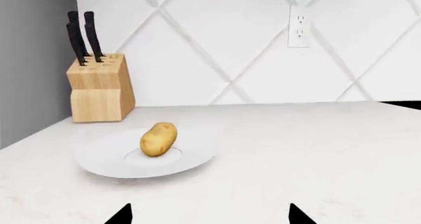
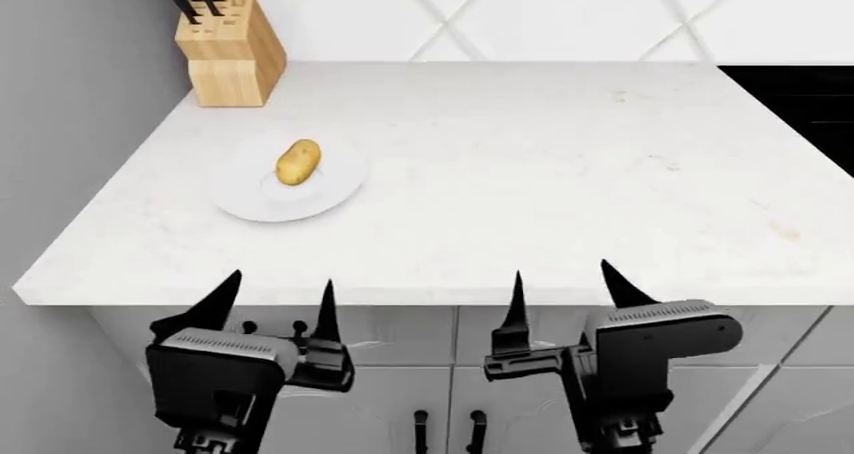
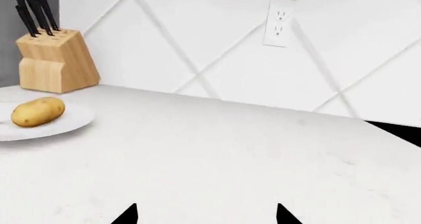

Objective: Place the potato on the top rack of the oven.

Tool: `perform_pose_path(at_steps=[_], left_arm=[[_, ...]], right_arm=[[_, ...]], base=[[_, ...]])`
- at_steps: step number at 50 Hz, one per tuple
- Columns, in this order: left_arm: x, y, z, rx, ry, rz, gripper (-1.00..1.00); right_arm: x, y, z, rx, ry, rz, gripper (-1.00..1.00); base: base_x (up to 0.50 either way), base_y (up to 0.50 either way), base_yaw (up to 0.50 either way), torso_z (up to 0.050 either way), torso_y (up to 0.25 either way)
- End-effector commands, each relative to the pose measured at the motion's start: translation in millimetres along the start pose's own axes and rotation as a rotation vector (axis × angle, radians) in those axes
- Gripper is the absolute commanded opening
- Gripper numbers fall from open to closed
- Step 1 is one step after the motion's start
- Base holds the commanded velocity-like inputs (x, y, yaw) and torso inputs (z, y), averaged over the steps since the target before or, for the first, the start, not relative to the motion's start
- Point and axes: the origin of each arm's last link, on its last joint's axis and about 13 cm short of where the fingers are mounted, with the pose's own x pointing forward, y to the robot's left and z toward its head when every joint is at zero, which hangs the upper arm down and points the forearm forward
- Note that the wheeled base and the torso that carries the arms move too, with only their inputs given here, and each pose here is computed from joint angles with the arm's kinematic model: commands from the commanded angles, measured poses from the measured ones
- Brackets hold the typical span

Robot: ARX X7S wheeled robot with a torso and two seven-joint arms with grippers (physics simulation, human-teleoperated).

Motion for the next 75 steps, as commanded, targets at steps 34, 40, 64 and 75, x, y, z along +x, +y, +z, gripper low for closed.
perform_pose_path(at_steps=[34, 40, 64, 75], left_arm=[[57.6, 14.8, 124.6, -0.102, 0.325, -0.136, 1.00], [58.4, 16.8, 124.7, -0.103, 0.323, -0.117, 1.00], [58.4, 17.8, 124.8, -0.098, 0.333, -0.079, 1.00], [65.3, 21.4, 117.5, -0.088, 0.389, -0.022, 1.00]], right_arm=[[-9.6, -35.8, 130.4, -0.035, 0.123, 0.045, 1.00], [-5.6, -34.5, 131.1, -0.024, 0.121, 0.078, 1.00], [-6.6, -33.6, 125.7, -0.002, 0.126, 0.108, 1.00], [-6.1, -34.1, 122.5, 0.002, 0.130, 0.127, 1.00]], base=[[0.00, 0.00, 0.00, 0.006, 0.000], [0.12, 0.00, 0.00, 0.000, 0.000], [0.42, 0.00, 0.00, 0.000, 0.000], [0.00, 0.00, 0.00, 0.000, 0.000]])
